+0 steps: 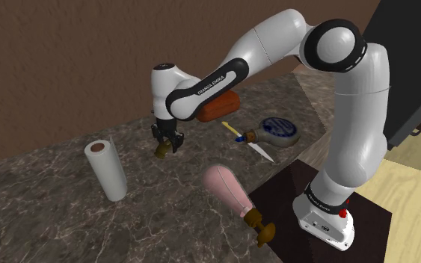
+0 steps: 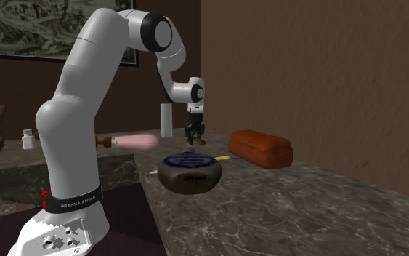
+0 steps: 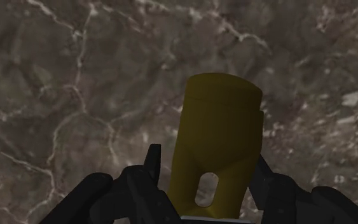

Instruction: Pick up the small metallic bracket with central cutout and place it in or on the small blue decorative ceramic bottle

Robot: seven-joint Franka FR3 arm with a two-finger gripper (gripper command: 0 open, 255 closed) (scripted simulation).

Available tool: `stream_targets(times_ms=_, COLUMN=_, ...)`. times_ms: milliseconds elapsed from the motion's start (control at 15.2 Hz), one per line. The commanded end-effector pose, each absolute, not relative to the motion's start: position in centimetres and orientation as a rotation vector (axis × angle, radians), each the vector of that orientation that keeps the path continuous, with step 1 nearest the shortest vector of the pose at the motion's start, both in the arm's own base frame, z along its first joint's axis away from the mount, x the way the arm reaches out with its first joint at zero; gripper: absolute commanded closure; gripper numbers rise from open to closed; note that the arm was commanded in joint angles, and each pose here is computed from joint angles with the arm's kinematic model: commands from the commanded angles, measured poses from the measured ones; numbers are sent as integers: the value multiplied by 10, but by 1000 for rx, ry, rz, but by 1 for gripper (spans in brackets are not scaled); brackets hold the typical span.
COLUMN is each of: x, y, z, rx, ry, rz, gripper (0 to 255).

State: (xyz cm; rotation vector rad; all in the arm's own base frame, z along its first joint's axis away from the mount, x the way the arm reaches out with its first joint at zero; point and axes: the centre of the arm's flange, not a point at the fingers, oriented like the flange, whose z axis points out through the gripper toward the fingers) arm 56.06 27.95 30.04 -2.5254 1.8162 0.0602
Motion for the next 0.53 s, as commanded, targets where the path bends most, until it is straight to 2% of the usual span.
stream_targets(times_ms=0, x=562, y=279, z=298, rx=-2518, ry=1813, rz=60, gripper=255)
stream_targets(times_ms=462, x=562, y=279, z=303, rx=-2518, ry=1813, rz=60, gripper=255)
